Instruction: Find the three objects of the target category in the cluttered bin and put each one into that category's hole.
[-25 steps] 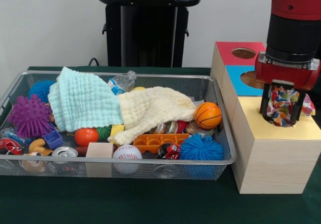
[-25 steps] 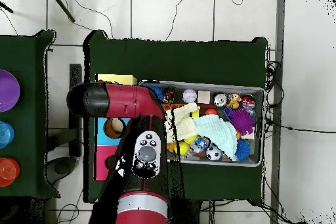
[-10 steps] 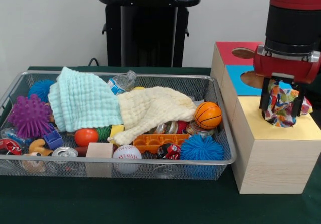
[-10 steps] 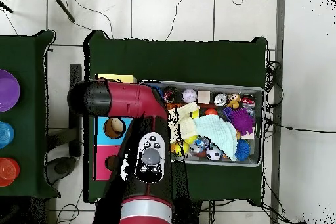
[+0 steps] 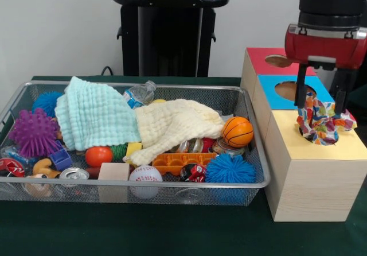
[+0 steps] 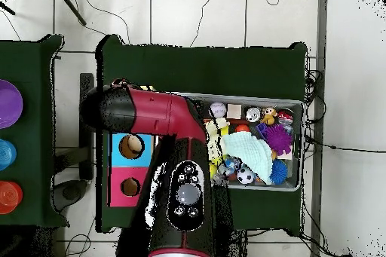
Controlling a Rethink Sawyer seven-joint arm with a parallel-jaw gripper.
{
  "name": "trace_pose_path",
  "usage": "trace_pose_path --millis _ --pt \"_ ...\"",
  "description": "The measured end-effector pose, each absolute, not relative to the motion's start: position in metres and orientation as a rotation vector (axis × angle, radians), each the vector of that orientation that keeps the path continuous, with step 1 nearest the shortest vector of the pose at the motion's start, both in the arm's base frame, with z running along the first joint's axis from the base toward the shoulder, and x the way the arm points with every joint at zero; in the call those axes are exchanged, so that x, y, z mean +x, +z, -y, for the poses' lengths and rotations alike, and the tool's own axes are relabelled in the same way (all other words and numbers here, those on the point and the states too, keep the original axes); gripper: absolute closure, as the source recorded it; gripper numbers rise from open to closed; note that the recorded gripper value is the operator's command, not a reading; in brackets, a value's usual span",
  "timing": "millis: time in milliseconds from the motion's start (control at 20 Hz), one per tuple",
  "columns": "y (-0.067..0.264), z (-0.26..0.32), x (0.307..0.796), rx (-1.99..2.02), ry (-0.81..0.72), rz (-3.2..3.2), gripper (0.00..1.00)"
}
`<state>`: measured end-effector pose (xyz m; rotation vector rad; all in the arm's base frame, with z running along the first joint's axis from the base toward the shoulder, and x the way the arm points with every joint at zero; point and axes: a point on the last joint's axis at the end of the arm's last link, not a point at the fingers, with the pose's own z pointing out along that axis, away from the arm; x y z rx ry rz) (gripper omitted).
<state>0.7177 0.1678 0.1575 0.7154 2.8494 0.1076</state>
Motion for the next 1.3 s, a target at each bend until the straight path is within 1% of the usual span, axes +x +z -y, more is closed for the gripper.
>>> trace_pose_path --millis 300,500,550,1300 --pt "0.175 -0.166 0.722 0.715 0.119 -2.823 0.00" --pt "0.175 -0.168 0.722 0.711 0.119 -2.825 0.00" --pt "0.174 -0.168 0.721 0.710 0.119 -2.826 1.00" --pt "0.173 -0.171 0.720 0.704 0.119 -2.830 1.00"
